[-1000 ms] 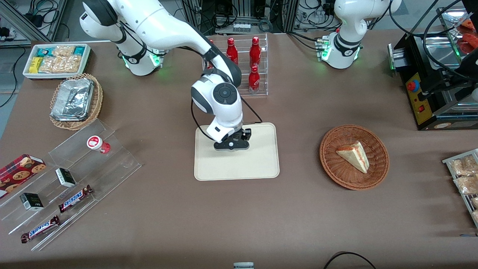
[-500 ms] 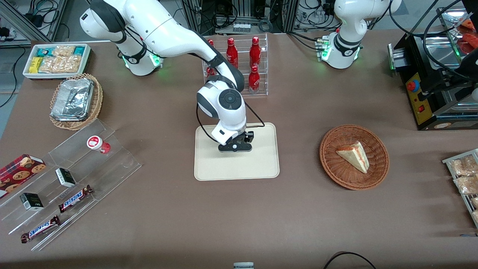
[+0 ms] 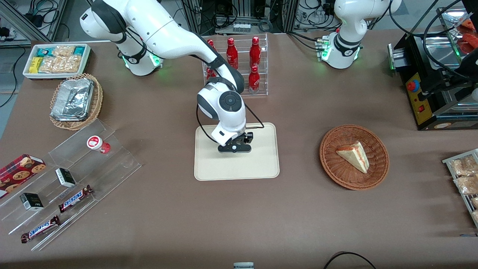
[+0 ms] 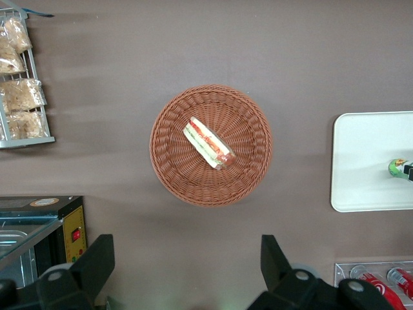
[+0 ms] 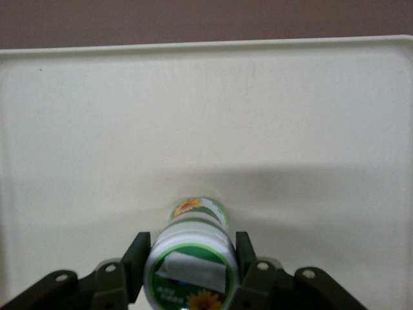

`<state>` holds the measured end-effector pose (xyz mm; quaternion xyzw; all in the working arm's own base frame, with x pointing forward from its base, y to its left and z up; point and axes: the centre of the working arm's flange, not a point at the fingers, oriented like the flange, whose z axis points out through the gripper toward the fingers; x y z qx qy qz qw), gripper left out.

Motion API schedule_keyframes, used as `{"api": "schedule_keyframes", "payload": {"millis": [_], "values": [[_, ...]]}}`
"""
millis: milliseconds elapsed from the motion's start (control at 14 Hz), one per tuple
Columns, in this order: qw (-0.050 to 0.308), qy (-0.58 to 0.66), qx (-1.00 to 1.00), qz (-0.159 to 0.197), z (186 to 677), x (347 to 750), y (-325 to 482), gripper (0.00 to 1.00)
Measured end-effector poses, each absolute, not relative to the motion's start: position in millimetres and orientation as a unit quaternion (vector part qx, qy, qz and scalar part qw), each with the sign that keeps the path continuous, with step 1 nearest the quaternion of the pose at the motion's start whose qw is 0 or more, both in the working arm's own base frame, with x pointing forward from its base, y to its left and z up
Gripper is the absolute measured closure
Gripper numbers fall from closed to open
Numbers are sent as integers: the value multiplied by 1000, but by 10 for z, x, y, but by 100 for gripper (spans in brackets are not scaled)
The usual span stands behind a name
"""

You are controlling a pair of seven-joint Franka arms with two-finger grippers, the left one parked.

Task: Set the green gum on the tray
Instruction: 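Lower the gum jar onto the tray and open the right gripper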

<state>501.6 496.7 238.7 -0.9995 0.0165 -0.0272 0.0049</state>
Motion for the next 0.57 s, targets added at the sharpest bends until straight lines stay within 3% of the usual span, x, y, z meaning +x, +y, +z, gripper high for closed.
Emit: {"api": "schedule_keyframes", "payload": {"millis": [357,571], "values": [[4,18,-999,-27,2365,5030,4954,39],[5,24,-999,-31,2392,5098,4911,15]]}}
